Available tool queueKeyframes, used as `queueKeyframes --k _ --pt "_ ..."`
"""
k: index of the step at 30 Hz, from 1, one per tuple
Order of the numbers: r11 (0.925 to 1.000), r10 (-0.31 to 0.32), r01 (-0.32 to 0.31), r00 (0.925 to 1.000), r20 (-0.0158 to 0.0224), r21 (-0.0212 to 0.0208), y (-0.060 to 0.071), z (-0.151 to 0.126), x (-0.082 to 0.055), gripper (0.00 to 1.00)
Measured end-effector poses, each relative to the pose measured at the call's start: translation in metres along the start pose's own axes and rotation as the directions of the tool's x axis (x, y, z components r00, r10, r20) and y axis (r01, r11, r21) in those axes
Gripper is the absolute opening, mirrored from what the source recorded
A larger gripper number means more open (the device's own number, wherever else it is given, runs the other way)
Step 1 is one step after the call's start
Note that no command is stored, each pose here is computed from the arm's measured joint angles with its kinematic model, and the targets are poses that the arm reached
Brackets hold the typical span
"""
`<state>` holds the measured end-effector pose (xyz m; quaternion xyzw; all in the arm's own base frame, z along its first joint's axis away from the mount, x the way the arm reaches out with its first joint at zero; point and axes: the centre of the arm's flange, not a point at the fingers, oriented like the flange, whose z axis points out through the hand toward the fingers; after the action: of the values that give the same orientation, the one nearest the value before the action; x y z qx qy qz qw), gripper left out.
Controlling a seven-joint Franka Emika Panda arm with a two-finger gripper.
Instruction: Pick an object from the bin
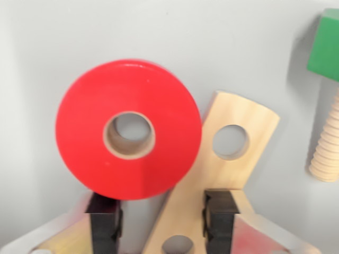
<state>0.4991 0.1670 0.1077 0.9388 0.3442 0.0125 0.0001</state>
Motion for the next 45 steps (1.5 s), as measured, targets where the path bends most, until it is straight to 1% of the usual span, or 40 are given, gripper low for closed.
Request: queueKeyframes --k 4,6,7,8,9,13,16,19,25,30,32,36,38,43,45 --pt "1.0 0.0 0.0 1.0 -0.0003 -0.0001 0.0 0.0 0.0 0.0" --pt "1.0 -0.002 0.002 1.0 0.0018 0.0012 -0.002 0.0 -0.001 0.0" --pt "1.0 -0.003 0.003 1.0 0.0014 0.001 -0.002 0.0 -0.001 0.0" --pt "1.0 -0.003 0.003 1.0 -0.0004 0.0 -0.002 -0.002 0.0 0.0" --pt "1.0 -0.002 0.002 1.0 -0.0008 -0.0003 -0.001 -0.002 0.0 0.0" --pt "1.0 -0.002 0.002 1.0 0.0 0.0 -0.001 -0.002 0.0 0.0" --pt "1.0 -0.002 0.002 1.0 0.0013 0.0002 -0.001 -0.002 -0.001 0.0" --pt "1.0 -0.003 0.003 1.0 0.0018 -0.0003 -0.001 -0.006 -0.001 0.0" --pt "1.0 -0.003 0.003 1.0 0.0008 -0.0024 -0.001 -0.021 0.0 0.0" --pt "1.0 -0.002 0.002 1.0 0.0029 -0.0016 -0.001 -0.034 0.0 0.0" --pt "1.0 -0.002 0.002 1.0 0.0025 -0.0014 -0.001 -0.039 0.0 0.0" --pt "1.0 -0.002 0.002 1.0 0.004 -0.0012 -0.001 -0.054 0.0 0.0" --pt "1.0 -0.002 0.002 1.0 0.0033 -0.0018 -0.001 -0.061 0.0 0.0" --pt "1.0 0.0 0.0 1.0 0.0041 -0.0011 -0.001 -0.078 0.001 0.0" --pt "1.0 0.0 0.0 1.0 0.0058 -0.0002 -0.001 -0.086 0.0 0.0"
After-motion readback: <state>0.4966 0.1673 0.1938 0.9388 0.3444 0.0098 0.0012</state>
